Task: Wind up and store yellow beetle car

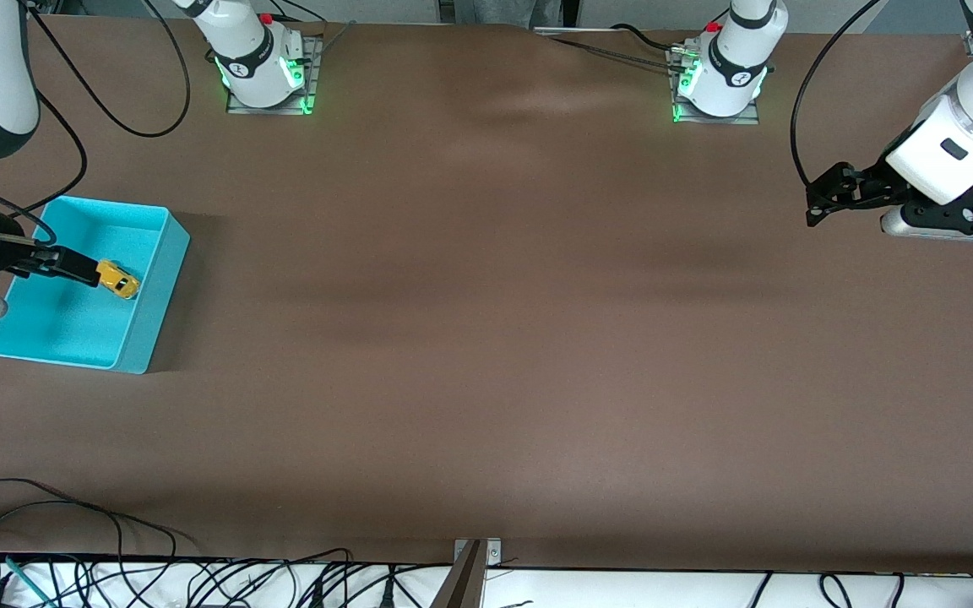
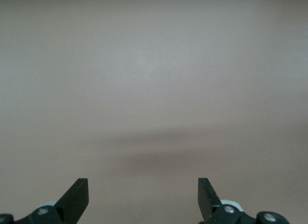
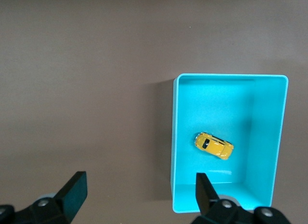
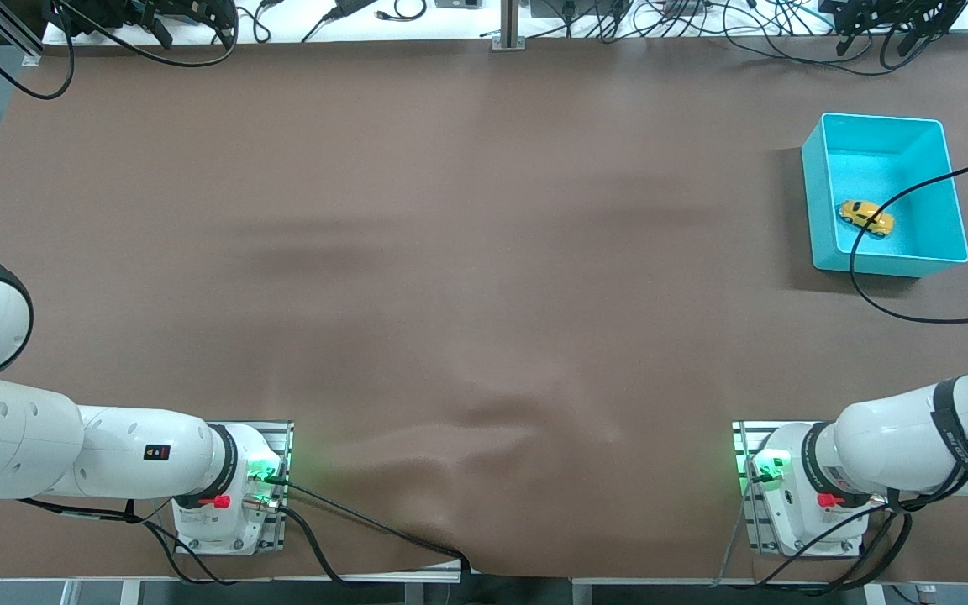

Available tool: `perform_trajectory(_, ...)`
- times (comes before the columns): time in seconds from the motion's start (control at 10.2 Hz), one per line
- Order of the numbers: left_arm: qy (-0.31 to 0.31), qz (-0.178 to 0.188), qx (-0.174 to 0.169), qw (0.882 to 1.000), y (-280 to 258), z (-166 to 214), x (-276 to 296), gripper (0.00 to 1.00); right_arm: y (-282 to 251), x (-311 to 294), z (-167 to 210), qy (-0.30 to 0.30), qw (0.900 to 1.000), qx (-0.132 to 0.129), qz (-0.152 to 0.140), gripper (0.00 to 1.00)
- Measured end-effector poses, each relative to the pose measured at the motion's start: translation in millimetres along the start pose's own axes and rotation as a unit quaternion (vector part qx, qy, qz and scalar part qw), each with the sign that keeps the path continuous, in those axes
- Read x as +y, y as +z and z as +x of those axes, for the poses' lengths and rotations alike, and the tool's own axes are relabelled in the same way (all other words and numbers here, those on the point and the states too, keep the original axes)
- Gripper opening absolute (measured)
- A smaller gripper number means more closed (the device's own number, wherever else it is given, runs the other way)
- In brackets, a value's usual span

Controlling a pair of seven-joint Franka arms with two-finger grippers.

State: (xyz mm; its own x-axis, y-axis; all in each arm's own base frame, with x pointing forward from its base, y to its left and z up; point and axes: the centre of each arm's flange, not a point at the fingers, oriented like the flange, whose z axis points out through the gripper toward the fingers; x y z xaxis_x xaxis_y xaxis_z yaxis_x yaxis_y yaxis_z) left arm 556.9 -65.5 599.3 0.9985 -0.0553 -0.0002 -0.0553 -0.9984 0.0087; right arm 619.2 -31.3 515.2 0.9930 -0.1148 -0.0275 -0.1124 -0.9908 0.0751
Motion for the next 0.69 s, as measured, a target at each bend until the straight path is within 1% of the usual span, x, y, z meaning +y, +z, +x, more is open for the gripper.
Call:
perform_trajectory(0.2,0.0,0.0,0.0,1.0,0.0,0.0,0.0,1.0,-2.4,-12.9,-1.5,0.002,1.0,0.002,0.003,1.0)
perform_trajectory(0.39,0.0,0.0,0.0,1.0,0.0,0.0,0.0,1.0,-3.3,-18.2,-2.2,0.007,1.0,0.0,0.023,1.0)
perform_trajectory(0.69,0.0,0.0,0.0,1.0,0.0,0.0,0.0,1.0,-3.5,-18.8,-2.3,0.007,1.0,0.0,0.027,1.0)
